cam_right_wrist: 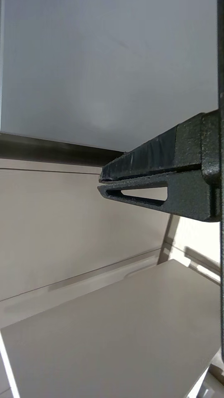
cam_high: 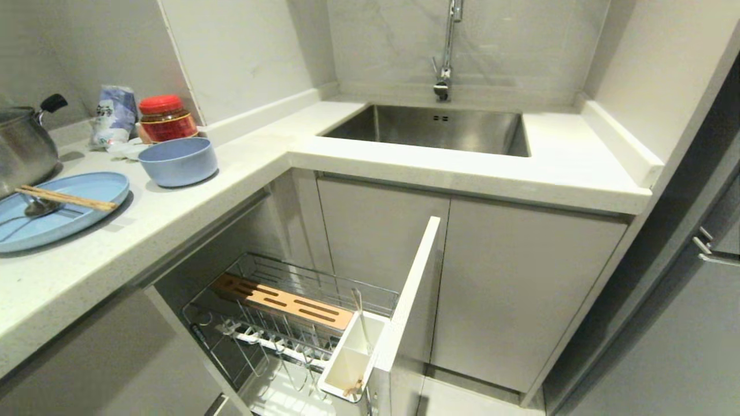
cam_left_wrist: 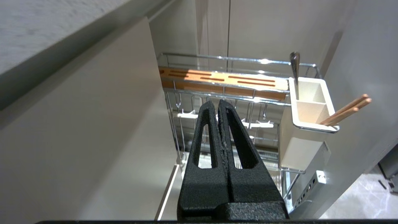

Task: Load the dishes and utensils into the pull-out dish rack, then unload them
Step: Pick up the chopsticks and place it in the cupboard

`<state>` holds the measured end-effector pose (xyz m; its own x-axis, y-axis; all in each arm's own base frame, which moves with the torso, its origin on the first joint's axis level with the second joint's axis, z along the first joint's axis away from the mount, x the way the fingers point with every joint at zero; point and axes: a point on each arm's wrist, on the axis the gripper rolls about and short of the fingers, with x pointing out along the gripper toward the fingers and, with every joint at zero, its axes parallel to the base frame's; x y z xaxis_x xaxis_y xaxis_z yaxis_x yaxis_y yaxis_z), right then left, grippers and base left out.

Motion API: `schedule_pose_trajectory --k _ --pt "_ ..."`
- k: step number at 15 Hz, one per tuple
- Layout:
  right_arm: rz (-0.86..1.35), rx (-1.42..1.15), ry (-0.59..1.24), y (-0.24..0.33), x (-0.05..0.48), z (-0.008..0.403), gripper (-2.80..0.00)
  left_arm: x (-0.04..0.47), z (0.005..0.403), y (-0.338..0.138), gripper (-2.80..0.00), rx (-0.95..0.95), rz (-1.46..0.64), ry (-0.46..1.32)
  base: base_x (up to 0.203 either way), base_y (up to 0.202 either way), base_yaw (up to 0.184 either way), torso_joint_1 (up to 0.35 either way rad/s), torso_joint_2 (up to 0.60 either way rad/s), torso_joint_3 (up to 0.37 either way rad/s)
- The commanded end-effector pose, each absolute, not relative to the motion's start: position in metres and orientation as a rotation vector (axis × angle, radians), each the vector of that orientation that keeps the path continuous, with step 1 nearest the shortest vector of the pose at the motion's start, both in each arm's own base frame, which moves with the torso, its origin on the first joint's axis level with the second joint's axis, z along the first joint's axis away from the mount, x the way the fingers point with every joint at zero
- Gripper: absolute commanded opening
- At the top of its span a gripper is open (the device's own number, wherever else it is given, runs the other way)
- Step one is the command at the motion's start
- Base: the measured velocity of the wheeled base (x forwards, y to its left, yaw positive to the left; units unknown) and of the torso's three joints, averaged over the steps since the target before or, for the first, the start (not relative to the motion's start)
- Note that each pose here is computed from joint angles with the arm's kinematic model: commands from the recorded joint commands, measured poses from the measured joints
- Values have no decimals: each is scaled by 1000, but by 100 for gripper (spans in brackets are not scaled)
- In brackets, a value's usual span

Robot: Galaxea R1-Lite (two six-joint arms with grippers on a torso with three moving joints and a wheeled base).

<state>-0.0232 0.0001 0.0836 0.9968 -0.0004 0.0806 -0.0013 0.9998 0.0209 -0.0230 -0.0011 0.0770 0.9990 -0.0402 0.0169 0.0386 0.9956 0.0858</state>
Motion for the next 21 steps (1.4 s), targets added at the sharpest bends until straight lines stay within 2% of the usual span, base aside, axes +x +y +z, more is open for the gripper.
schedule_pose_trajectory --k 1,12,18,19,21 --pt "1 21 -57 0 -21 77 -280 -22 73 -1 -280 86 -40 -3 0 0 0 0 1 -196" --pt "1 21 -56 0 -21 76 -280 -22 73 -1 -280 84 -40 -4 0 0 0 4 2 -199" --pt "1 21 -57 0 -21 77 -280 -22 73 -1 -280 72 -37 -3 0 0 0 3 4 -38" --pt "1 21 -56 0 -21 76 -280 -22 75 -1 -280 126 -37 -14 0 0 0 0 0 0" --pt "1 21 -57 0 -21 77 -280 -29 101 -1 -280 168 -31 -153 0 0 0 0 0 0"
